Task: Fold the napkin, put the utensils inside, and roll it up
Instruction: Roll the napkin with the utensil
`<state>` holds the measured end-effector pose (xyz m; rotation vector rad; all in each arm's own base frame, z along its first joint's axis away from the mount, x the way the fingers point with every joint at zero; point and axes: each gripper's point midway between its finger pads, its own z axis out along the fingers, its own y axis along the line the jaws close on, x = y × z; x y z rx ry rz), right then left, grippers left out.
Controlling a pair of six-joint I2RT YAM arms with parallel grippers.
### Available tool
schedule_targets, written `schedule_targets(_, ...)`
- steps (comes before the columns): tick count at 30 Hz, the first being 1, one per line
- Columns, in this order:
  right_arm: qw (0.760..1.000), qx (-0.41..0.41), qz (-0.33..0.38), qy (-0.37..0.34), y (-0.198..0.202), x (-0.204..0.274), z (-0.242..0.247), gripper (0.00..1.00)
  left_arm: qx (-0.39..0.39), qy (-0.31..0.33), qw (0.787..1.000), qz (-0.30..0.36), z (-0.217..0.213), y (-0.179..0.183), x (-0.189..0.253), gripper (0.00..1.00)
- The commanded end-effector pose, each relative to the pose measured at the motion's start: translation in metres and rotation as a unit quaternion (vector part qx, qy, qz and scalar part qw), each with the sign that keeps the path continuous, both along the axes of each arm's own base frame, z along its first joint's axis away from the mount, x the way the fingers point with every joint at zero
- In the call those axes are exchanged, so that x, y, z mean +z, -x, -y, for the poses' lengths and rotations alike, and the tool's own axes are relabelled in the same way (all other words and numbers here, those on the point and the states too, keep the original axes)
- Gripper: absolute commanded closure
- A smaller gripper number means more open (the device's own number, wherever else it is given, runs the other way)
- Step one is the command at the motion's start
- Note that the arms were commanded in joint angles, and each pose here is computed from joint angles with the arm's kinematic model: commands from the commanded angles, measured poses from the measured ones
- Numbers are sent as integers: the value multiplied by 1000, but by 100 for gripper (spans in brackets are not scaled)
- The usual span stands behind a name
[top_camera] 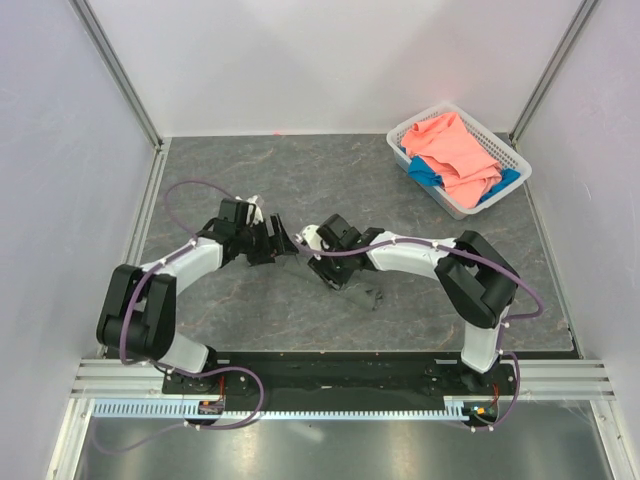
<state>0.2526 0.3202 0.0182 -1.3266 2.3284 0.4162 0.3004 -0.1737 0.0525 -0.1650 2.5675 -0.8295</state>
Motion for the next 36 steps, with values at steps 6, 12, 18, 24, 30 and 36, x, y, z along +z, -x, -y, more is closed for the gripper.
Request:
schedule_targets(6, 976, -200, -62, 64, -18, -39, 62, 57, 62, 1, 993, 96, -20, -31, 68, 11)
schedule_targets(12, 953, -290, -69, 62, -48, -52, 85, 57, 18, 46, 992, 115, -12, -23, 105, 8)
schedule_targets(18, 941, -331, -50, 58, -82, -54, 99, 57, -22, 102, 986, 129, -18, -8, 142, 7)
schedule_targets(24, 940, -337, -49, 33, -105, -47, 95, 53, -31, 106, 981, 157, -41, -2, 163, 7)
schedule_targets(30, 948, -314, -55, -13, -112, -30, 76, 34, -20, 93, 980, 174, -62, -5, 163, 7)
schedule_targets(36, 951, -303, -32, -52, -123, 4, 67, 16, -24, 86, 975, 201, -68, -7, 175, 6)
